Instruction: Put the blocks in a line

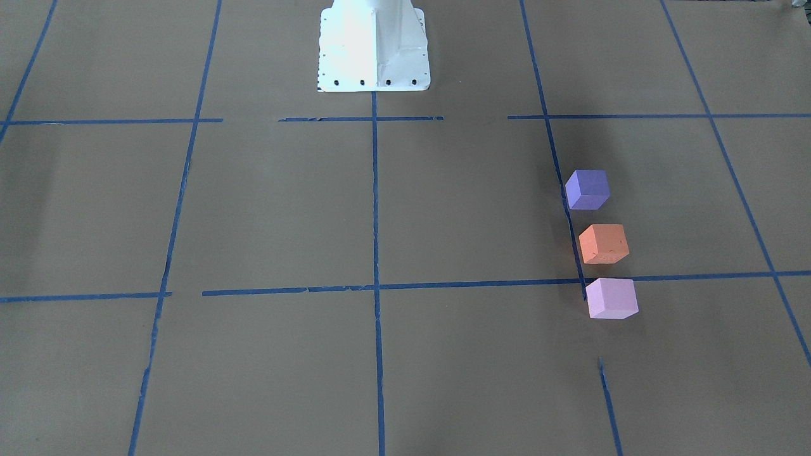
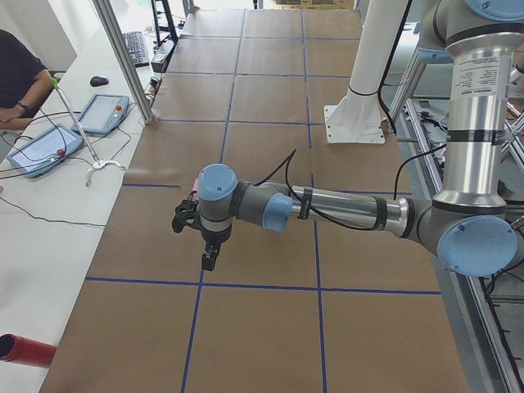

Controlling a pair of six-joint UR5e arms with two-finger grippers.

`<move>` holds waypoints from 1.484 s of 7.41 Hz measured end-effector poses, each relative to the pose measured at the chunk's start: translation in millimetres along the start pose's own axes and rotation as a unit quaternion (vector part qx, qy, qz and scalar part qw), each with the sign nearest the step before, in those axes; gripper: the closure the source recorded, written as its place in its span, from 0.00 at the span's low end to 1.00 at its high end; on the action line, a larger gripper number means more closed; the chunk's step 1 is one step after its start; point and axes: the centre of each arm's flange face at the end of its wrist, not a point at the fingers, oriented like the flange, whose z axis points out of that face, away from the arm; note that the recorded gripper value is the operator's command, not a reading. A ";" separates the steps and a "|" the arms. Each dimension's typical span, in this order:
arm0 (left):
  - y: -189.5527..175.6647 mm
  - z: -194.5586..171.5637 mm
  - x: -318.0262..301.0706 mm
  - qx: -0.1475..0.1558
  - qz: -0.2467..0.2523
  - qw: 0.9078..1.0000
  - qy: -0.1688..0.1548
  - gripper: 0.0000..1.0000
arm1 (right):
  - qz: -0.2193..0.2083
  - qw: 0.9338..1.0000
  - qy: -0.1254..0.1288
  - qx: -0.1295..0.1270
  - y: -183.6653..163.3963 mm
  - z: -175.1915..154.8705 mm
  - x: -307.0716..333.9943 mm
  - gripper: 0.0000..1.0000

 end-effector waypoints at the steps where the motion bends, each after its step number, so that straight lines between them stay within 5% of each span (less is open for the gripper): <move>1: 6.4 0.0 -7.3 0.002 -0.009 1.000 -0.001 0.00 | 0.000 1.000 0.000 0.000 0.0 0.0 0.0 0.00; 4: 22.2 -21.3 -32.4 0.017 -0.043 0.999 0.010 0.00 | 0.000 1.000 0.000 0.000 0.0 0.0 0.0 0.00; 8: 39.2 -17.5 -51.3 -0.025 -0.094 0.995 0.008 0.00 | 0.000 1.000 0.000 0.000 0.0 0.0 0.0 0.00; 11: 64.6 -5.5 -60.2 -0.042 -0.077 0.996 0.011 0.00 | 0.000 1.000 0.000 0.000 0.0 0.0 0.0 0.00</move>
